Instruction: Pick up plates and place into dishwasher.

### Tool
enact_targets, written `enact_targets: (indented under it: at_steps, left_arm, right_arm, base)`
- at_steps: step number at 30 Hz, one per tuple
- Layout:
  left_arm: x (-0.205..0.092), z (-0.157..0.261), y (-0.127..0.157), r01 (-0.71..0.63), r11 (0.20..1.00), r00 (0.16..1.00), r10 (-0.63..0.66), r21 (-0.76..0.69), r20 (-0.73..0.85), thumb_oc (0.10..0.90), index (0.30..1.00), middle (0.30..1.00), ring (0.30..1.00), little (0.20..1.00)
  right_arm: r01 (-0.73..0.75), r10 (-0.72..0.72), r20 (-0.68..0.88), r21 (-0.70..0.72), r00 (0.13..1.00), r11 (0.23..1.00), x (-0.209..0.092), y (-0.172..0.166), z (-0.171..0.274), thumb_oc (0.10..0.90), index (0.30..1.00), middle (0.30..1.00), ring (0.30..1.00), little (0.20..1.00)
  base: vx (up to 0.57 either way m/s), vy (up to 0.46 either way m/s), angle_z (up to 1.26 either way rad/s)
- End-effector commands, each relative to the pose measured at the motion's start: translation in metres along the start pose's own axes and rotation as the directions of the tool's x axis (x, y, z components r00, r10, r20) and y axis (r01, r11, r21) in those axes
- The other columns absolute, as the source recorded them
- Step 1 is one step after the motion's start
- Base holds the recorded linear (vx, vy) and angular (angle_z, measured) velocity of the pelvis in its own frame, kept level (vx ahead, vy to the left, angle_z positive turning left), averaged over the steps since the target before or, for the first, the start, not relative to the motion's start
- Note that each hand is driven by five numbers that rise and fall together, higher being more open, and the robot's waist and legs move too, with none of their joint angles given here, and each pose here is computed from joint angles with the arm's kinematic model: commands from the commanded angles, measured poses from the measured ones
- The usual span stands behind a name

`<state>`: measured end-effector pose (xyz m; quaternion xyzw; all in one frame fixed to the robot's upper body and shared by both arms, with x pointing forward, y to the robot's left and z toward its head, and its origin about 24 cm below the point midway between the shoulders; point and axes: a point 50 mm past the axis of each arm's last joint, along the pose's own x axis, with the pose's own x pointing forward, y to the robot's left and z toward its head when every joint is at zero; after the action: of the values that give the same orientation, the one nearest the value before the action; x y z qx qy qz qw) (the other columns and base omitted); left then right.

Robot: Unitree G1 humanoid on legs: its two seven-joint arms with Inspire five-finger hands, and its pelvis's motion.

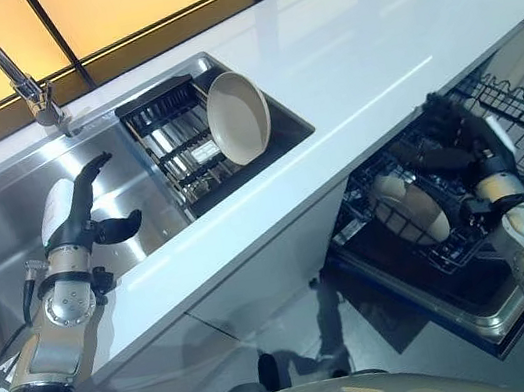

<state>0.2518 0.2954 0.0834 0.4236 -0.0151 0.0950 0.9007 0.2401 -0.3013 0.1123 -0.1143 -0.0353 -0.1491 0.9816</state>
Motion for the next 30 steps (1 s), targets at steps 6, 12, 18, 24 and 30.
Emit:
enact_targets:
  at_steps: [6, 12, 18, 24, 30]
  left_arm:
    - [0.022, 0.026, 0.049, -0.188, 0.981, 0.973, 0.181, 0.038, 0.144, 0.800, 0.900, 0.900, 0.900, 0.900]
    - [0.029, 0.057, 0.061, -0.214, 0.974, 0.939, 0.185, 0.071, 0.289, 0.800, 0.900, 0.900, 0.900, 0.900]
    - [0.033, 0.097, 0.073, -0.236, 0.965, 0.874, 0.159, 0.115, 0.460, 0.800, 0.900, 0.900, 0.900, 0.900]
    - [0.036, 0.139, 0.091, -0.297, 0.942, 0.793, 0.150, 0.159, 0.590, 0.800, 0.900, 0.900, 0.900, 0.900]
    - [0.039, 0.155, 0.104, -0.328, 0.925, 0.769, 0.144, 0.192, 0.623, 0.800, 0.900, 0.900, 0.900, 0.900]
  right_arm:
    - [0.271, -0.276, 0.497, 0.084, 0.823, 0.959, 0.000, -0.038, 0.099, 0.800, 0.900, 0.900, 0.900, 0.900]
    - [0.120, -0.132, 0.400, 0.053, 0.907, 0.991, 0.007, -0.012, 0.079, 0.800, 0.900, 0.900, 0.900, 0.900]
    - [0.030, -0.041, 0.360, 0.036, 0.932, 0.999, 0.010, 0.011, 0.067, 0.800, 0.900, 0.900, 0.900, 0.900]
    - [-0.080, 0.065, 0.219, 0.058, 0.974, 0.995, 0.009, 0.035, 0.038, 0.800, 0.900, 0.900, 0.900, 0.900]
    - [-0.153, 0.142, 0.147, 0.070, 0.979, 0.986, 0.006, 0.049, 0.022, 0.800, 0.900, 0.900, 0.900, 0.900]
  base:
    - [0.00, 0.000, 0.00]
    - [0.00, 0.000, 0.00]
    - [0.00, 0.003, 0.03]
    - [0.00, 0.003, 0.02]
    - [0.00, 0.000, 0.00]
